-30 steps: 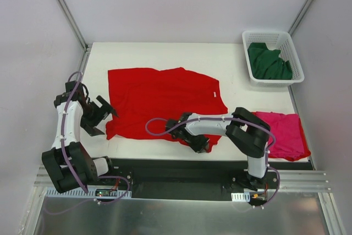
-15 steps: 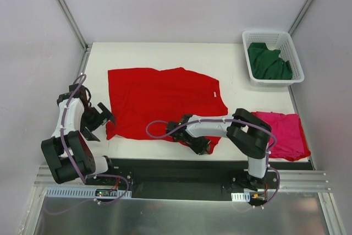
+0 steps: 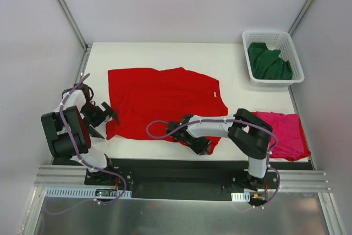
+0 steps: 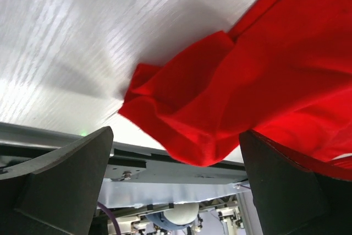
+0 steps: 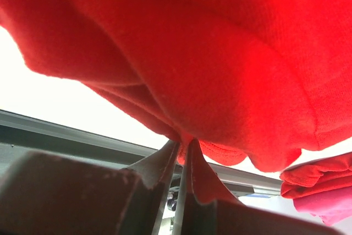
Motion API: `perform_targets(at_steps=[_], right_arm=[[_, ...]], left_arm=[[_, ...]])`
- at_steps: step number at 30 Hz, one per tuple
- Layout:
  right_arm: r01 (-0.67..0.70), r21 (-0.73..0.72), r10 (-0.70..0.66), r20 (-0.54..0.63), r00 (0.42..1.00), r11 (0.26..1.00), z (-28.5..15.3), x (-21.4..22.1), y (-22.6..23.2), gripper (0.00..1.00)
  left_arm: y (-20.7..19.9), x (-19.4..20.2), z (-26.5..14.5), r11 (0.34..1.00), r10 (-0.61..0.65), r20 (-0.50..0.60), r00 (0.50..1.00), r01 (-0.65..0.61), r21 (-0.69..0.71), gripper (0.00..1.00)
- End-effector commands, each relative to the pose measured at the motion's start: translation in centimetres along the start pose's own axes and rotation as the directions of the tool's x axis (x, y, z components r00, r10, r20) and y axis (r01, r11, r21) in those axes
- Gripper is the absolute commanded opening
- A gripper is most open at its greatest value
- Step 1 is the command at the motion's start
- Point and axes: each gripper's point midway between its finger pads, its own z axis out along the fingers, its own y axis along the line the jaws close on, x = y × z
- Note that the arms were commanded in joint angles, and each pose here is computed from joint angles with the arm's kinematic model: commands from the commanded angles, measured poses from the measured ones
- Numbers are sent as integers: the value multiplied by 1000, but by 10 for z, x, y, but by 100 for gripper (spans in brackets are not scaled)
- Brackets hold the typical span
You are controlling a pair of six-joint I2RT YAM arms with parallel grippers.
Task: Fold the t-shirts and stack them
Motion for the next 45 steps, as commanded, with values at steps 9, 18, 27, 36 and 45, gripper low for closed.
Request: perform_targets(at_steps=[9,18,27,36,45], right_arm=[[-67,-80,75,92,993,994,-21,-18,-4,1],[-73,-92,78,50,996,993,-9,-13,-5,1],[-59,-92,63,39,997,994,-4,-16,-4,1],[-49,-90,53,44,998,995,-7,-19,-7,1],[-55,-75,59,51,997,996,-13,-17,-17,1]], left_arm=[[-41,-9,13,994,8,-34,999,-4,112,63],[-48,0,1,993,39,-35,999,-35,113,7],[-28,12,-51,995,95,60,994,-96,11,11],[-4,70,-41,996,88,-47,995,-86,37,59],[-41,33,-75,981,105,134,985,-125,147,99]])
